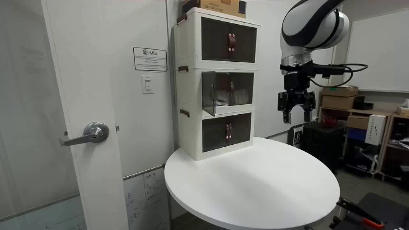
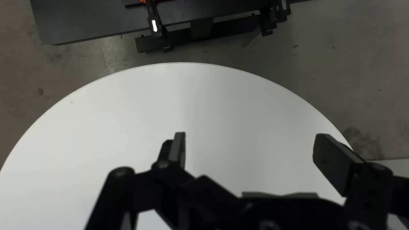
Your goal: Open the right door of the cabinet
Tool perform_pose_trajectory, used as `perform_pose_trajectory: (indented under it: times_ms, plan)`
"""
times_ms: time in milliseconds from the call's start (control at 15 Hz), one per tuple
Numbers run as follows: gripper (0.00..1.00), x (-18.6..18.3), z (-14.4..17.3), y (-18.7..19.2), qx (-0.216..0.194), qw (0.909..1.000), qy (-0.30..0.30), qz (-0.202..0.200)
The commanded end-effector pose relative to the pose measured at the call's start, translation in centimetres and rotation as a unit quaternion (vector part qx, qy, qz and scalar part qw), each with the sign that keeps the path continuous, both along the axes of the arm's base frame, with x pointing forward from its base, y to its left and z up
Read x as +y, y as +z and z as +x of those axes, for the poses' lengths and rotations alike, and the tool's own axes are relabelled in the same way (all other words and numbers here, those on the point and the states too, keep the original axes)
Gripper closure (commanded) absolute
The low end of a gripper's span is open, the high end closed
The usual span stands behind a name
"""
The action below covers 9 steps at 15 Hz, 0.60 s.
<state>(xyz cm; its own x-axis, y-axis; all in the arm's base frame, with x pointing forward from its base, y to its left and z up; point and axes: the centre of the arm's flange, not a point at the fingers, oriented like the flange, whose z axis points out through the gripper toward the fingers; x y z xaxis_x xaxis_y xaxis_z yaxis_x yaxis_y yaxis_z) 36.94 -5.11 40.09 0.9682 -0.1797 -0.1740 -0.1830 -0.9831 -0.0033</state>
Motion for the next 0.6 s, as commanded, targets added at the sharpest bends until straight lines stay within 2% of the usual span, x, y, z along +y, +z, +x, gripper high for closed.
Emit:
perform_pose_trajectory:
  times_ms: [0, 133, 267, 533]
  plan:
    - [0.0, 0.0, 0.0, 0.0, 0.0, 1.0, 0.0, 0.0]
    - [0.0, -0.6, 1.1, 0.2, -0.027, 0.9996, -0.01, -0.003]
    - [0.0, -1.9, 3.6, 0.5, -0.086, 0.9962, 0.007, 0.014]
    - [0.0, -4.6, 10.4, 1.2, -0.19, 0.9769, 0.097, -0.006]
